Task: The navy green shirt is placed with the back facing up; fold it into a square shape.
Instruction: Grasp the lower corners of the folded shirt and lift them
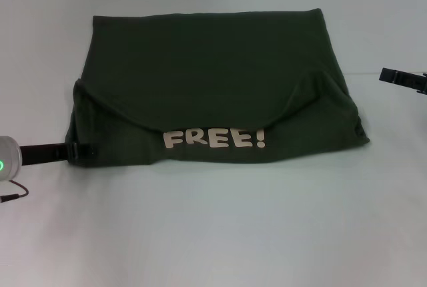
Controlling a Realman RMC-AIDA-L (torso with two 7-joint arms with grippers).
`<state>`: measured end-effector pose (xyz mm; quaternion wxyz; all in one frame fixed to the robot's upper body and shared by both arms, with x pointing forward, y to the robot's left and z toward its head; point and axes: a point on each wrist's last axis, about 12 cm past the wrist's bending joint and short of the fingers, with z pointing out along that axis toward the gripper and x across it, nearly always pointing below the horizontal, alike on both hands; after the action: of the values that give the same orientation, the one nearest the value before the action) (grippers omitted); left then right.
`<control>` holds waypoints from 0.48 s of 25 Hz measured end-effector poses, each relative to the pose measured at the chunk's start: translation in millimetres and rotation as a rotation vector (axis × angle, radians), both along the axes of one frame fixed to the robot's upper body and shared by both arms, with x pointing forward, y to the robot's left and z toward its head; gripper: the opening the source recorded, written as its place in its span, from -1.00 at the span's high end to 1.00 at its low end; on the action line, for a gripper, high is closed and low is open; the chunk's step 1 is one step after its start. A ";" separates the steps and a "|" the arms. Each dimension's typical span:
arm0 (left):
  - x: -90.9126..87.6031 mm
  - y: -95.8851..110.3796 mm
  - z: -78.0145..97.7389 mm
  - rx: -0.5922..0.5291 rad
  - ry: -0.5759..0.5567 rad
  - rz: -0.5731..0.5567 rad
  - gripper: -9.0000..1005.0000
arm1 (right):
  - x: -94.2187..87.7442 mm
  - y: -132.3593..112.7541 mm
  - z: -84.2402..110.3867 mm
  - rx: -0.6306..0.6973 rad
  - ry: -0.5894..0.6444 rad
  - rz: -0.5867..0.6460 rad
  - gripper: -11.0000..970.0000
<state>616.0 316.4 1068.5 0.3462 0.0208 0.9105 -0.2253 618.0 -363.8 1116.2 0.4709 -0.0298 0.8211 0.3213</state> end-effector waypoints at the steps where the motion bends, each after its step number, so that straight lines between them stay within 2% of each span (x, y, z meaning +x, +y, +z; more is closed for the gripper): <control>1: 0.1 0.5 0.1 -0.001 0.000 0.003 0.04 | 0.0 0.0 0.0 0.000 0.000 0.000 -0.50; 4: 0.0 1.1 -0.1 0.005 0.007 0.003 0.05 | 0.2 -0.2 0.3 -0.001 0.000 0.000 -0.50; 9: 0.6 1.3 0.1 0.012 0.009 0.003 0.46 | 0.2 -0.4 0.4 -0.001 -0.001 0.000 -0.50; 12: 0.5 1.4 0.0 0.015 0.009 0.001 0.62 | 0.3 -0.4 0.5 -0.002 -0.001 0.000 -0.50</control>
<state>616.5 317.8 1068.5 0.3419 0.0218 0.9138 -0.2183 618.2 -364.2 1116.7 0.4712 -0.0302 0.8211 0.3206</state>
